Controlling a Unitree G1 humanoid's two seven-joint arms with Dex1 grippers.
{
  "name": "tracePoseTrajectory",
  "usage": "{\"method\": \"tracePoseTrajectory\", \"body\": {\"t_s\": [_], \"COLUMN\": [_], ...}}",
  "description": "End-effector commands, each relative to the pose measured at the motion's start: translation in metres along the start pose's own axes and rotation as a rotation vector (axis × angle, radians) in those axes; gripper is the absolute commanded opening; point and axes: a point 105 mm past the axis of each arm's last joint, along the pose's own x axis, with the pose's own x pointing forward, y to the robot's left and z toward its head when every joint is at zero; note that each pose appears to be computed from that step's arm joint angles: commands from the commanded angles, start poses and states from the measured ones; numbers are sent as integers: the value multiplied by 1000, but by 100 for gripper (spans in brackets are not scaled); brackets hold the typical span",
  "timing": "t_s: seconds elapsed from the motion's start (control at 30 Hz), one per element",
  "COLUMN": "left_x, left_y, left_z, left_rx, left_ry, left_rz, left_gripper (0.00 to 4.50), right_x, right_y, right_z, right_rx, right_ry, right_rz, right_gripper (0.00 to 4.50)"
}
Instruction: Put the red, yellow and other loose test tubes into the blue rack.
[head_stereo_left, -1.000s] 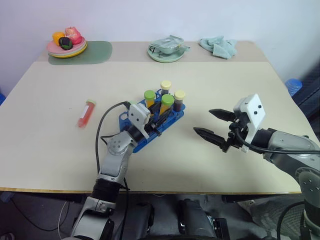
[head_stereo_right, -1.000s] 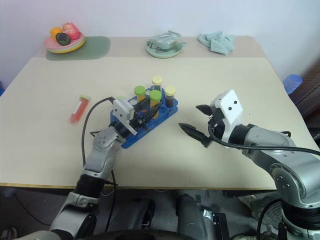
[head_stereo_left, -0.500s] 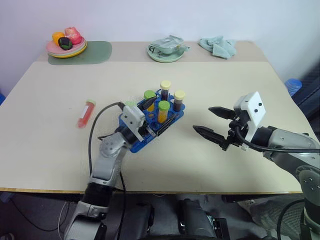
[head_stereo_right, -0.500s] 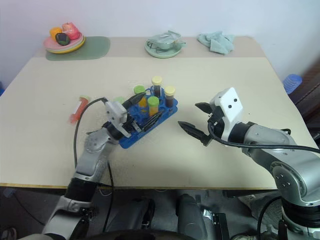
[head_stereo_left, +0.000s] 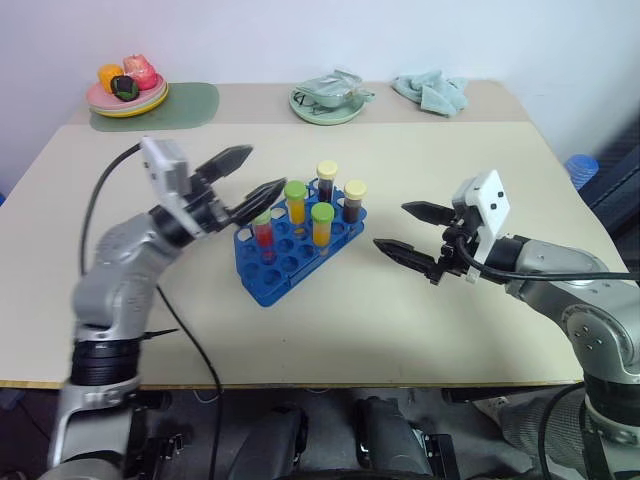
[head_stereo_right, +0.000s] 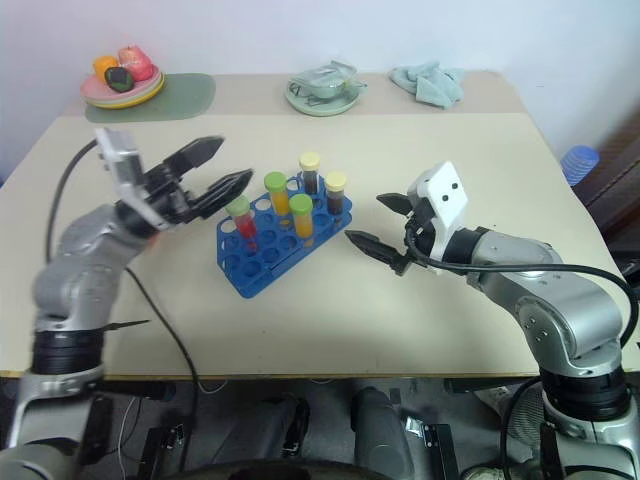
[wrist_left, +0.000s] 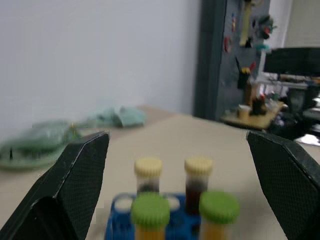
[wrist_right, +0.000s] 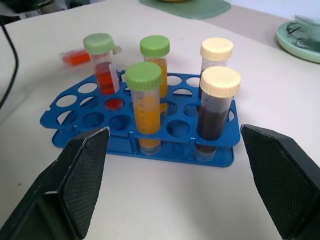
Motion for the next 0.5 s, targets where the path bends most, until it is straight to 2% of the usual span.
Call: {"method": "tracePoseTrajectory", "body": {"t_s": [0.03, 0.13, 0.2, 0.3, 0.43, 0.5], "left_x": [-20, -40, -46, -64, -62, -68], "left_y": [26, 61, 81, 104, 107, 102], "left_z": [16, 7, 9, -8, -18, -32], "left_rx": [-51, -122, -97, 85, 5, -111], "left_ry": [-5, 132, 158, 448, 686, 858], "left_rz": [87, 257, 393, 631, 718, 725], "left_gripper": [449, 449, 449, 449, 449, 449], "right_x": [4, 8, 10, 13, 17, 19], "right_y": [1, 1, 0, -1, 0, 0], "right_z": [13, 13, 12, 13, 14, 15], "right_rx": [-44, -44, -46, -49, -52, -55], "right_ry": [-57, -64, -67, -73, -83, -85], "right_rz": [20, 35, 40, 48, 60, 63], "right_gripper": [432, 432, 432, 432, 432, 432]}}
